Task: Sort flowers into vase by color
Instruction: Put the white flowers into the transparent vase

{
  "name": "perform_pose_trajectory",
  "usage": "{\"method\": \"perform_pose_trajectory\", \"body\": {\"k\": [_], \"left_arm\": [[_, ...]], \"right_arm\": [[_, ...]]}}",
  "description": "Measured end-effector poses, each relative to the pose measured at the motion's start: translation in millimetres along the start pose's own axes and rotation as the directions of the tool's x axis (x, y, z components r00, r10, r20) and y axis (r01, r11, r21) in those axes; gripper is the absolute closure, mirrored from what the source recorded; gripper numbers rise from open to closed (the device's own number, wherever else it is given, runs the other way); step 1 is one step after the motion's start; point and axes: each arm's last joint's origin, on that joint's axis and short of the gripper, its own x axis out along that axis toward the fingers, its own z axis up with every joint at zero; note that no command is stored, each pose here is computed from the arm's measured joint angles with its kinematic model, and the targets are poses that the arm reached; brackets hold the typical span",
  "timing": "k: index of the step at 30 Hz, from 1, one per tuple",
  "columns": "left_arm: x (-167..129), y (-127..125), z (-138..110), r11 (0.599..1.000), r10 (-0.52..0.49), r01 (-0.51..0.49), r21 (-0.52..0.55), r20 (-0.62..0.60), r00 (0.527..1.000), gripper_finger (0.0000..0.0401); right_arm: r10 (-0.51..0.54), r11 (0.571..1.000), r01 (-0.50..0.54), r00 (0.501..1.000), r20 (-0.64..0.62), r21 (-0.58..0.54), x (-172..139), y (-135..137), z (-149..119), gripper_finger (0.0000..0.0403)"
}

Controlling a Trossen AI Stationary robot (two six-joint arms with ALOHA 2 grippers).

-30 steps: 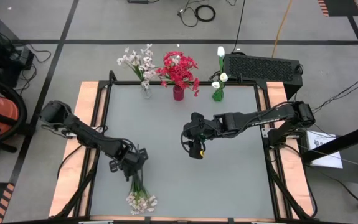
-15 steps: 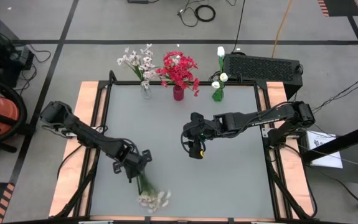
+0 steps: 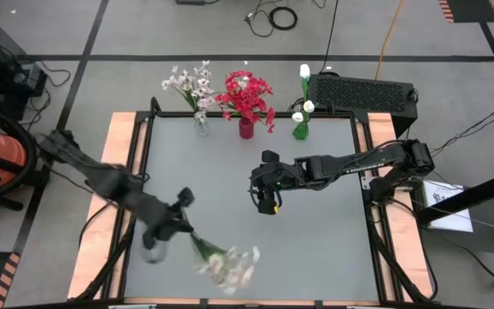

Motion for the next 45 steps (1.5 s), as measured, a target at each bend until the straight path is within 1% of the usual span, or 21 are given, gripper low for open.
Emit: {"method": "perform_pose_trajectory", "body": {"k": [2,3,4,6,8,10,11,13,14,15,17,19,22,27,31,33,35,37,41,42,45], "left_arm": [[-27,3,9,0.991,0.127,-0.132,0.024,0.142,0.982,0.0399],[-41,5,12,0.978,0.201,-0.209,0.017,0.215,0.956,0.0399],[-53,9,15,0.958,0.277,-0.286,-0.014,0.299,0.913,0.0399],[-72,15,18,0.913,0.396,-0.398,-0.093,0.440,0.806,0.0400],[-79,22,19,0.870,0.473,-0.469,-0.156,0.536,0.700,0.0400],[-76,31,17,0.817,0.546,-0.536,-0.213,0.584,0.600,0.0400],[-71,34,15,0.798,0.572,-0.553,-0.238,0.587,0.573,0.0400],[-58,41,8,0.775,0.605,-0.566,-0.280,0.588,0.538,0.0400],[-50,44,4,0.773,0.612,-0.559,-0.300,0.586,0.531,0.0401],[-44,48,0,0.772,0.615,-0.546,-0.325,0.597,0.515,0.0401],[-36,52,-6,0.790,0.594,-0.502,-0.353,0.645,0.481,0.0401],[-29,54,-10,0.819,0.553,-0.458,-0.346,0.686,0.472,0.0401],[-19,56,-15,0.837,0.531,-0.428,-0.340,0.694,0.487,0.0401],[-8,56,-20,0.834,0.538,-0.421,-0.357,0.698,0.473,0.0401],[5,60,-23,0.833,0.542,-0.424,-0.355,0.679,0.496,0.0401],[9,63,-23,0.828,0.549,-0.428,-0.364,0.681,0.484,0.0401],[13,65,-22,0.827,0.549,-0.428,-0.364,0.690,0.472,0.0401],[18,67,-22,0.826,0.549,-0.433,-0.361,0.691,0.470,0.0401],[19,69,-23,0.819,0.557,-0.448,-0.359,0.687,0.467,0.0400],[19,70,-23,0.816,0.560,-0.453,-0.358,0.684,0.467,0.0396],[17,70,-24,0.807,0.577,-0.450,-0.383,0.672,0.464,0.0376]], "right_arm": [[-0.015,1.000,0.015,0.999,0.042,-0.005,4,-2,0,0.0218],[-0.018,1.000,0.019,0.997,0.077,-0.004,5,-3,1,0.0218],[-0.019,1.000,0.020,0.993,0.117,-0.006,6,-4,4,0.0218],[-0.020,1.000,0.023,0.976,0.216,-0.012,5,-5,12,0.0218],[-0.013,1.000,0.020,0.943,0.333,-0.019,2,-4,24,0.0218],[0.044,0.998,-0.025,0.893,0.447,-0.050,-3,0,35,0.0218],[0.073,0.997,-0.044,0.865,0.497,-0.070,-7,4,39,0.0218],[0.112,0.992,-0.062,0.815,0.568,-0.107,-12,12,46,0.0218],[0.120,0.991,-0.059,0.797,0.592,-0.122,-15,16,48,0.0218],[0.127,0.989,-0.054,0.786,0.606,-0.137,-17,19,49,0.0218],[0.138,0.986,-0.050,0.776,0.616,-0.158,-19,25,49,0.0218],[0.145,0.984,-0.049,0.774,0.616,-0.169,-20,29,49,0.0218],[0.147,0.983,-0.044,0.766,0.626,-0.177,-21,30,50,0.0218],[0.148,0.983,-0.045,0.766,0.626,-0.177,-21,30,50,0.0218],[0.155,0.983,-0.053,0.765,0.626,-0.178,-21,31,50,0.0218],[0.155,0.983,-0.054,0.765,0.625,-0.177,-21,31,50,0.0225],[0.155,0.983,-0.054,0.765,0.626,-0.177,-21,31,50,0.0243],[0.154,0.983,-0.053,0.765,0.625,-0.177,-21,31,50,0.0274],[0.153,0.982,-0.050,0.768,0.622,-0.180,-21,31,49,0.0371],[0.156,0.981,-0.049,0.771,0.617,-0.186,-20,31,49,0.0385],[0.127,0.987,-0.034,0.779,0.614,-0.160,-20,30,48,0.0390]]}}
